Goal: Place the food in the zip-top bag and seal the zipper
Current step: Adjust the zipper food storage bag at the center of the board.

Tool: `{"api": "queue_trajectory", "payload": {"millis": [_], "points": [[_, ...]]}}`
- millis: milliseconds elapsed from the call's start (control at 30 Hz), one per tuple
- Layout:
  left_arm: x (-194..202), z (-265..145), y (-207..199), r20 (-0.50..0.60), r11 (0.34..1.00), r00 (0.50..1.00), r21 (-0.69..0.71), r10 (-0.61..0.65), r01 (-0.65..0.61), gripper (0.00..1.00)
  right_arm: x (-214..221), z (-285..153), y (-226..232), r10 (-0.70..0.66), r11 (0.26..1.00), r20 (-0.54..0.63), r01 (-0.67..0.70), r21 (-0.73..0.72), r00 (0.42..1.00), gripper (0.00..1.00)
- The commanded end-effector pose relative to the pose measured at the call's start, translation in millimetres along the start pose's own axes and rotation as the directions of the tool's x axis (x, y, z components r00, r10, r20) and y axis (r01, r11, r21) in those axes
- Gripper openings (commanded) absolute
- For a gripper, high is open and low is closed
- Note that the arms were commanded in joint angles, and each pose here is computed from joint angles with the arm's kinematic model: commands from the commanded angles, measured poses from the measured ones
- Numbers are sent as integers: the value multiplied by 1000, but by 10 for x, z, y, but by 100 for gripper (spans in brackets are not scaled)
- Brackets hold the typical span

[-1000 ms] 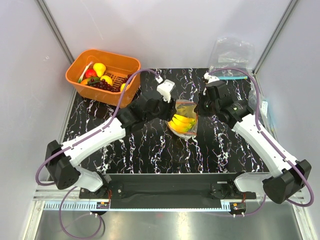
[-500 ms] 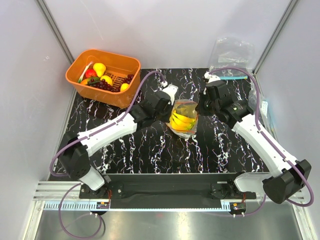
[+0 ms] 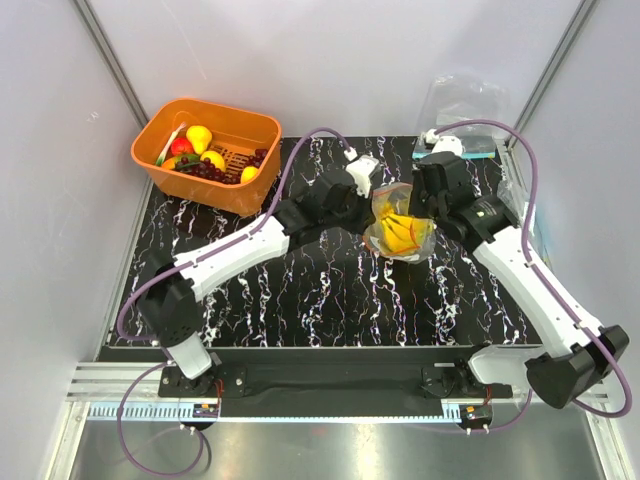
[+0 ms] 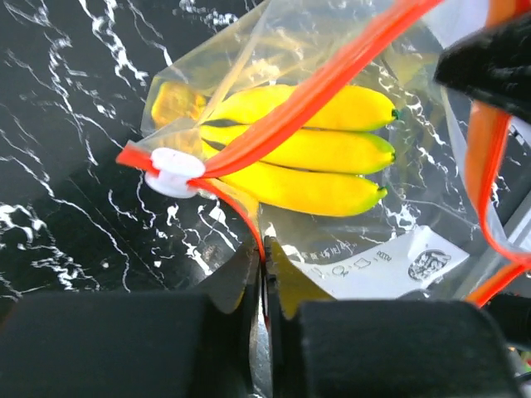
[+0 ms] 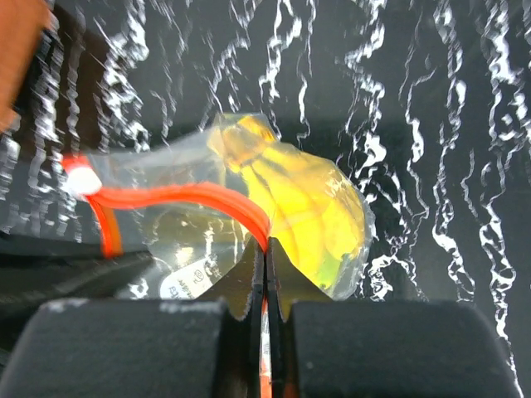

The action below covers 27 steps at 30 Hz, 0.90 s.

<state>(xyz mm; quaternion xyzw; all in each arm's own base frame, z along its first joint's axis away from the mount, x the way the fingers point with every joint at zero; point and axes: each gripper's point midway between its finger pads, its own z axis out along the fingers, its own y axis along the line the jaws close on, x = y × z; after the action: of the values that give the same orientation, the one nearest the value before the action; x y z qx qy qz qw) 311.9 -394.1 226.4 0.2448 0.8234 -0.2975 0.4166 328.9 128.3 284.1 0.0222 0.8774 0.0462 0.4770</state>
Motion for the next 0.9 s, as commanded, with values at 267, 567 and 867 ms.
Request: {"api": "queue_trajectory", "payload": {"millis": [267, 567, 867], "points": [[434, 207, 827, -75, 984, 989, -138, -128, 117, 14, 834, 625, 186, -61, 997, -208, 52, -49, 976, 0], [-280, -395, 828, 71, 986, 995, -148, -68, 78, 64, 328, 434, 240, -51, 997, -103, 45, -59, 993, 0], [-784, -1042, 1704, 190, 927, 973, -323, -132, 189, 78, -55, 217, 232, -9, 998, 1, 9, -60, 1000, 0]]}}
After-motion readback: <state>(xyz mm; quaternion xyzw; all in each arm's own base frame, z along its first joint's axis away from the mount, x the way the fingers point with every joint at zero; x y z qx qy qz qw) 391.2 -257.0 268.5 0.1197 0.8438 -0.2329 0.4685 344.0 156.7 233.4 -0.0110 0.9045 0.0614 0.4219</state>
